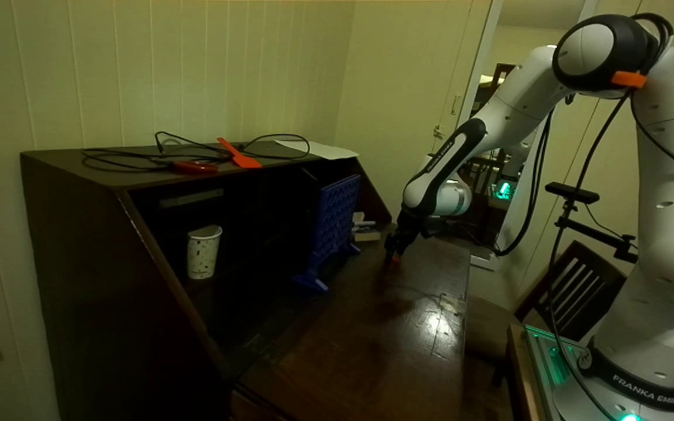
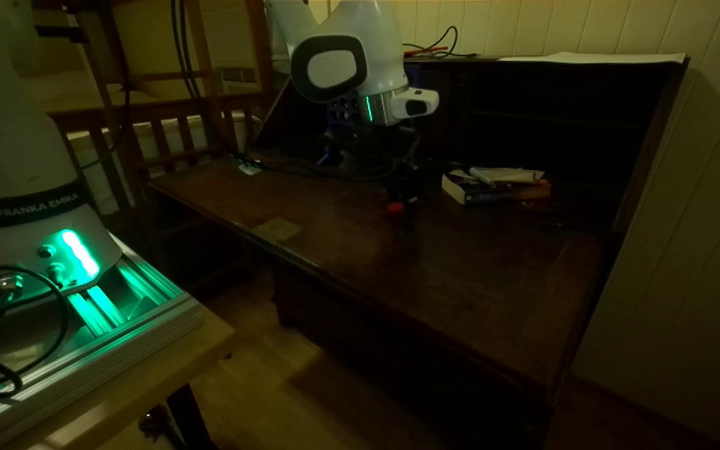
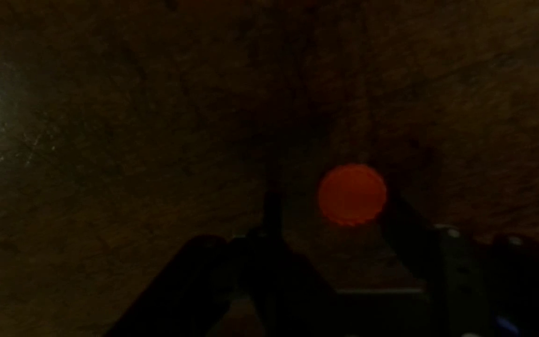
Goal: Put the orange chip in the blue gameboard.
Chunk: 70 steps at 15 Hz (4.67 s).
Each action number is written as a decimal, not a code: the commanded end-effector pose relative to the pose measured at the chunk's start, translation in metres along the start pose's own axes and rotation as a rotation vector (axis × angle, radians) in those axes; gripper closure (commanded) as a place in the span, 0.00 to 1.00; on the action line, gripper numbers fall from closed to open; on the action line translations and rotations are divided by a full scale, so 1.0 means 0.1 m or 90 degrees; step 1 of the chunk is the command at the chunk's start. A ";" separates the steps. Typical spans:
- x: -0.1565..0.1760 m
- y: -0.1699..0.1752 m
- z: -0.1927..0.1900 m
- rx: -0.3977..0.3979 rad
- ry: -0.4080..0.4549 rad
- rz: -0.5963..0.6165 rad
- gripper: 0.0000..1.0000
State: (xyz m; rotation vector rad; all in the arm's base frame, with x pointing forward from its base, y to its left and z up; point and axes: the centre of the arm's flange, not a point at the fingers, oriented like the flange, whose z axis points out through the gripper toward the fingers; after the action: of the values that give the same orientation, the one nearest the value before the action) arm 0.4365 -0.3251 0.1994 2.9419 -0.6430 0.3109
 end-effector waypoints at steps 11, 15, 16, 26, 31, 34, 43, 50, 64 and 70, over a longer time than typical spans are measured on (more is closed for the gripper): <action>-0.05 0.04 -0.29 0.023 0.022 -0.003 0.91; -0.06 0.05 -0.63 0.062 0.078 0.002 0.91; -0.06 0.04 -0.73 0.077 0.098 0.006 0.91; 0.04 -0.53 -1.63 0.207 0.286 -0.046 0.91; 0.01 -0.68 -1.81 0.231 0.344 -0.084 0.91; -0.05 -0.76 -1.87 0.236 0.378 -0.097 0.91; -0.30 -1.14 -1.99 0.235 0.474 -0.097 0.91; -0.44 -1.31 -2.07 0.230 0.523 -0.111 0.91; -0.28 -1.48 -2.09 0.254 0.553 -0.172 0.66; -0.27 -1.50 -2.07 0.253 0.558 -0.172 0.91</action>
State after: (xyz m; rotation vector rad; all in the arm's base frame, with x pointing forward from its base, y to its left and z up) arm 0.4372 -0.1478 0.3857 2.7196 -0.0525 1.6991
